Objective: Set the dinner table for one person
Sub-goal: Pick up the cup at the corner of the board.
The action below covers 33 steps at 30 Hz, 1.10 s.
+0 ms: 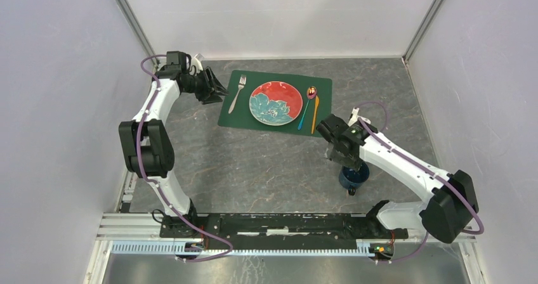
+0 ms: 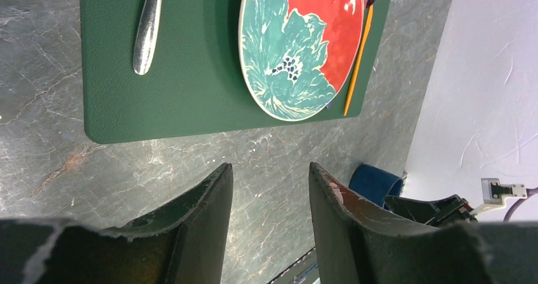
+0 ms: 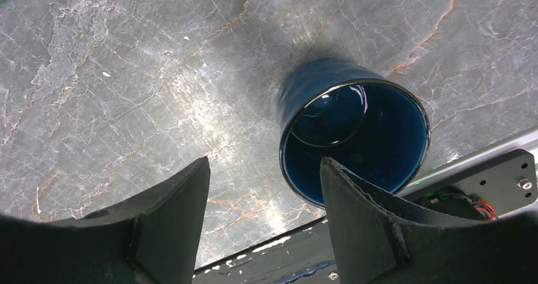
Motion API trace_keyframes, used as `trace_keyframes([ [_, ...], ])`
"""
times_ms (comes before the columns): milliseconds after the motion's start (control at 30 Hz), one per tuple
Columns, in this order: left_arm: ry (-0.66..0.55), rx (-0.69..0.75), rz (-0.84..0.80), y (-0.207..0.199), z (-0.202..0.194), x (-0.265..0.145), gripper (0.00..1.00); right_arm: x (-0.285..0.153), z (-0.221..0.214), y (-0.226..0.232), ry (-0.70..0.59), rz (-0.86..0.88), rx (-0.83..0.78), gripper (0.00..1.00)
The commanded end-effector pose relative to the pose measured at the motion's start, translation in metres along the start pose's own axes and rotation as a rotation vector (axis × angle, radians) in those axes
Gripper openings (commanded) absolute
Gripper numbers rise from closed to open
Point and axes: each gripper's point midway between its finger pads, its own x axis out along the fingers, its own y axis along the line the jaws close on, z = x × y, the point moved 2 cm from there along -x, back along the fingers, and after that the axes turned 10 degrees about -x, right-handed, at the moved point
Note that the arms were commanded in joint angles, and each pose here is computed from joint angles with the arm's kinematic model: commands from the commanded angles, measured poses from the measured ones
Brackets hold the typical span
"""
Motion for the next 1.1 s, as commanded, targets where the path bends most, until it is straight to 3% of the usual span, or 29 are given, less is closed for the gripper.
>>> trace_keyframes([
  [0, -0.035, 0.076, -0.015, -0.010, 0.008, -0.010, 0.55, 0.007, 0.005, 0.009, -0.034, 0.012, 0.005, 0.70],
  [233, -0.033, 0.078, -0.007, -0.006, 0.009, -0.007, 0.55, 0.024, -0.006, 0.012, 0.011, -0.018, -0.025, 0.68],
  [433, -0.030, 0.080, 0.002, -0.002, 0.008, -0.005, 0.55, 0.032, -0.010, 0.017, 0.040, -0.032, -0.048, 0.60],
  [500, -0.033, 0.082, 0.007, -0.001, 0.009, -0.005, 0.55, 0.035, -0.012, 0.018, 0.042, -0.032, -0.052, 0.49],
  [533, -0.036, 0.082, 0.009, -0.001, 0.009, -0.005, 0.55, 0.036, -0.012, 0.018, 0.046, -0.032, -0.052, 0.34],
  [567, -0.036, 0.082, 0.010, -0.001, 0.010, -0.006, 0.55, 0.037, -0.012, 0.019, 0.048, -0.034, -0.055, 0.10],
  [600, -0.036, 0.082, 0.009, -0.001, 0.010, -0.006, 0.55, 0.038, -0.012, 0.018, 0.051, -0.041, -0.061, 0.00],
  [967, -0.040, 0.080, 0.011, -0.001, 0.013, -0.006, 0.55, 0.030, 0.023, 0.020, -0.022, -0.092, -0.076, 0.00],
  [1067, -0.040, 0.076, 0.009, 0.000, 0.014, -0.007, 0.55, 0.039, 0.023, 0.024, 0.028, -0.075, -0.094, 0.00],
])
